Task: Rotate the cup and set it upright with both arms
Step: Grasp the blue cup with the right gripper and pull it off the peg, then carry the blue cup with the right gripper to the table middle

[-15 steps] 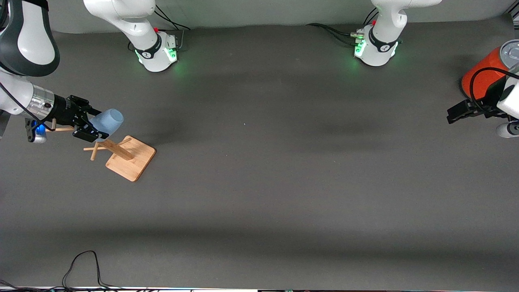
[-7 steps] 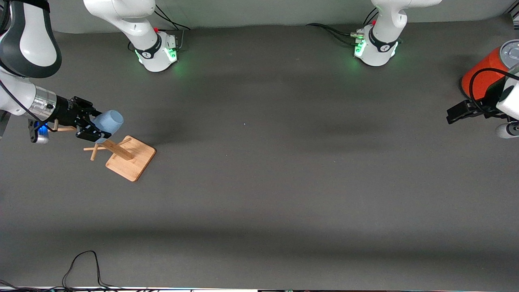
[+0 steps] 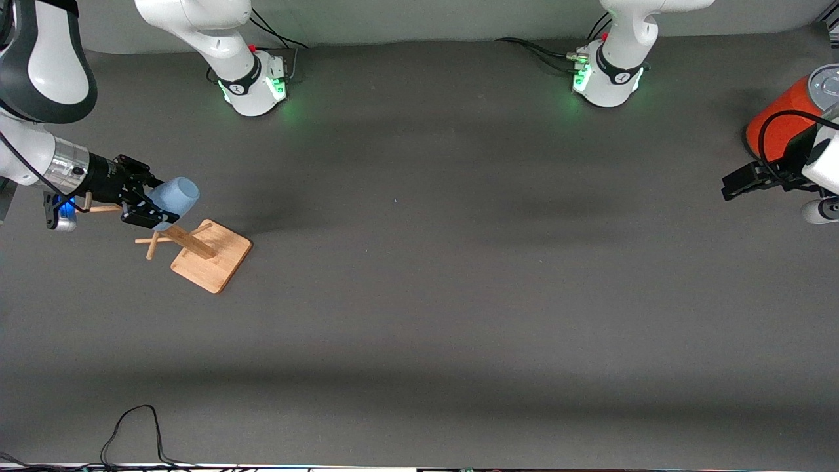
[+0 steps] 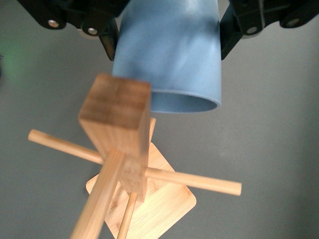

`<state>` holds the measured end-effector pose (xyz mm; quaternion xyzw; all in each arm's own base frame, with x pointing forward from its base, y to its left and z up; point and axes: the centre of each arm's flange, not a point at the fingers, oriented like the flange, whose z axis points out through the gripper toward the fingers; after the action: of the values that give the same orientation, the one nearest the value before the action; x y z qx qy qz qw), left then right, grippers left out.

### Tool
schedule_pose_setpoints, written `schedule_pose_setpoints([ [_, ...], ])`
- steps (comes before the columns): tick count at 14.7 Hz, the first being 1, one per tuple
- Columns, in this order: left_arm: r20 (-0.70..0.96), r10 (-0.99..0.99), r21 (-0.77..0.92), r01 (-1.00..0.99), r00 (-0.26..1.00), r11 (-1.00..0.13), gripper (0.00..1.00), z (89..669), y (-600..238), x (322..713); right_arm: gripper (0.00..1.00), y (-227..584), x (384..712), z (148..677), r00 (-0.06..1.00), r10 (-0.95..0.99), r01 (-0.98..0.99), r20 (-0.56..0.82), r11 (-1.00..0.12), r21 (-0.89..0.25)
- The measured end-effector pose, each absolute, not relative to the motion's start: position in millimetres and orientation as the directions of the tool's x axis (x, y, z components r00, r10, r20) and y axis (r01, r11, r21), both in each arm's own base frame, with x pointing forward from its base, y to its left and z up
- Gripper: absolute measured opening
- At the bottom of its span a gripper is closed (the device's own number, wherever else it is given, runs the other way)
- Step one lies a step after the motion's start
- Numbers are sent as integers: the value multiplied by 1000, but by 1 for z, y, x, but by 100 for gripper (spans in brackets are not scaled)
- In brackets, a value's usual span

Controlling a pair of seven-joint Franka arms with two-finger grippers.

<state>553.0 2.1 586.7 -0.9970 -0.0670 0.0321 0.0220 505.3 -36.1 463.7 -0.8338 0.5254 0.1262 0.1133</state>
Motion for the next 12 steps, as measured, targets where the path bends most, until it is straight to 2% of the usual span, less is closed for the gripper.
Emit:
schedule_pose_setpoints([
  [7,-61,135,-48,132,989,-990,100,587,2,553,81,-14,511,524,393,-824,-917,-409,-383,-110],
  [12,-62,135,-48,132,989,-990,100,586,2,553,81,81,519,562,359,-847,-932,-392,-345,-107],
])
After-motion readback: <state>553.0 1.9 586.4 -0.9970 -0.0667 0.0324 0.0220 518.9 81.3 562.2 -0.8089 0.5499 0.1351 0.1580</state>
